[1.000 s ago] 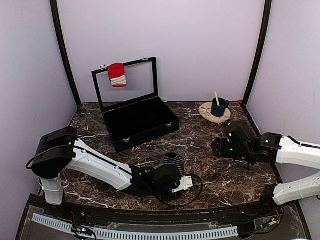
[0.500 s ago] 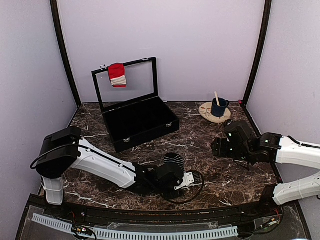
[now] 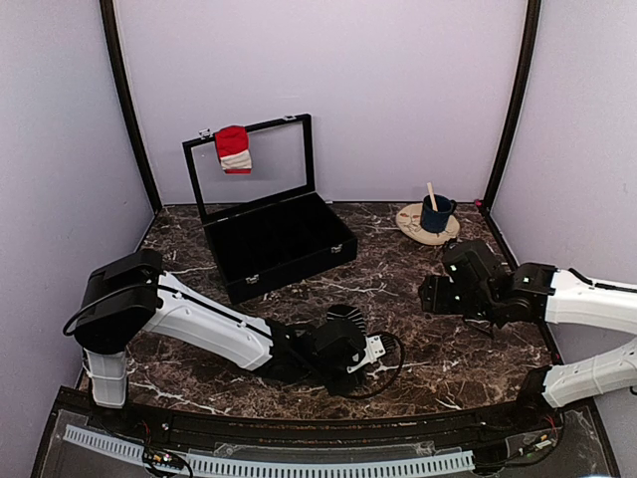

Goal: Roll the socks
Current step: Pick up the sock from the center of the board.

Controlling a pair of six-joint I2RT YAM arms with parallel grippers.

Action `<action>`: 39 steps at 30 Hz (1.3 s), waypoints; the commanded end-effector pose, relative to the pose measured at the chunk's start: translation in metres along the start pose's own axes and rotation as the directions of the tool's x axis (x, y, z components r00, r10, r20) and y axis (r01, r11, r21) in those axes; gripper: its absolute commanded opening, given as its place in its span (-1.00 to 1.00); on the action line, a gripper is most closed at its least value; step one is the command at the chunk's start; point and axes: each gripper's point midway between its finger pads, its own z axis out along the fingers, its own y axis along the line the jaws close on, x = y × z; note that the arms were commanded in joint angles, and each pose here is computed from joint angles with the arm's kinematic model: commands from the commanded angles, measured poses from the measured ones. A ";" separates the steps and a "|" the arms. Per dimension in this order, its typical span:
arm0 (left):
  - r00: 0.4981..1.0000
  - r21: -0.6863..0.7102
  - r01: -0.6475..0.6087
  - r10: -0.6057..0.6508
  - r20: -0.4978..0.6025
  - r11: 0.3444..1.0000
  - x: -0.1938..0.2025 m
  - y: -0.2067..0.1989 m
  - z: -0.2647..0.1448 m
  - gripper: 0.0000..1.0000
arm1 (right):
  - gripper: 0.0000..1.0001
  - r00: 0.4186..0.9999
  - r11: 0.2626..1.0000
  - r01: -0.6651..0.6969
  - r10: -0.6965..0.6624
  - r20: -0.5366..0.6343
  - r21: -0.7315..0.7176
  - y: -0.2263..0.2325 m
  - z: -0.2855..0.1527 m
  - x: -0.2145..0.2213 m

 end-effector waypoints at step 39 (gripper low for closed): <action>0.963 0.316 0.228 -0.165 -0.213 0.921 0.042 -0.015 -0.023 -0.98 | 0.32 1.000 0.998 0.019 -0.019 -0.002 -0.055 0.023 0.007 -0.008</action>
